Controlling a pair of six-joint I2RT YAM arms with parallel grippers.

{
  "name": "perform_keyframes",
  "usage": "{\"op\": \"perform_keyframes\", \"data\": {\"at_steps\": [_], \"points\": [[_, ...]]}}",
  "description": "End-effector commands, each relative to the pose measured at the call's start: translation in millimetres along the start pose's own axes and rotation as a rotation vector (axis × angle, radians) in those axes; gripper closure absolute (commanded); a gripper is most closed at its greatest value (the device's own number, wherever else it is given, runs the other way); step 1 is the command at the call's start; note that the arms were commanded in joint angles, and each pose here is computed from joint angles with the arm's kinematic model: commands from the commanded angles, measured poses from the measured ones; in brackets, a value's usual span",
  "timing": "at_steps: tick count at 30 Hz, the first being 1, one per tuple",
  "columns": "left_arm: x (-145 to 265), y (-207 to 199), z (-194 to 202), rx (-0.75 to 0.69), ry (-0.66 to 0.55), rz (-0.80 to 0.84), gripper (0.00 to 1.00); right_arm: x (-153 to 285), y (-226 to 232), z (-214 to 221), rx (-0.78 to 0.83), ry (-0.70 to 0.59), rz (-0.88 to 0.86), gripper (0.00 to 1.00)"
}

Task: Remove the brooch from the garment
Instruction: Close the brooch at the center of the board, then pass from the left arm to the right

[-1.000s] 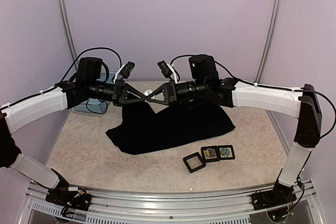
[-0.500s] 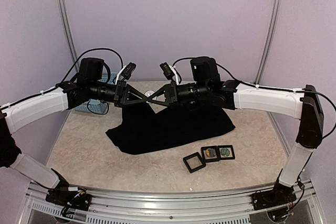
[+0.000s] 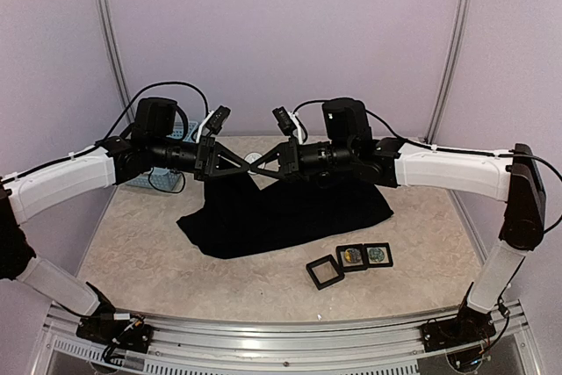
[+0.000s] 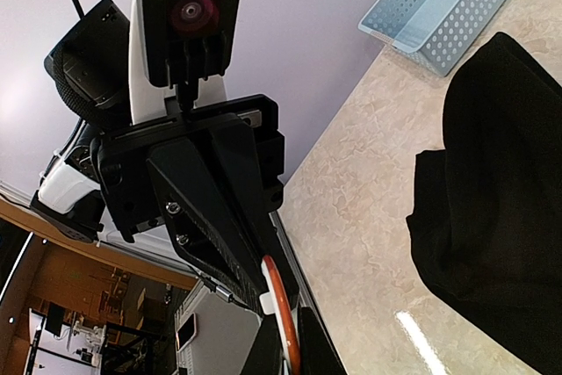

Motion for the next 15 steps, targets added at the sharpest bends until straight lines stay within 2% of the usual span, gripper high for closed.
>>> {"op": "perform_keyframes", "data": {"at_steps": [1,10,15], "points": [[9,-19,-3,0.002,0.007,0.071,1.0,29,-94,-14,-0.144,-0.124,0.351,0.98],[11,7,4,0.098,0.013,0.024,1.0,33,-75,-23,-0.062,-0.141,0.3,0.93],[10,11,5,0.119,0.023,0.033,1.0,27,-52,-23,0.015,-0.102,0.171,0.85]]}}
Point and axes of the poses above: each gripper's point midway between its finger pads, its own x axis back along the fingers, its own y axis along the line the jaws close on, z = x × y, the point moved 2 cm from there along x, back along the fingers, and after that the axes turned 7 degrees about -x, right-handed, at the moved point
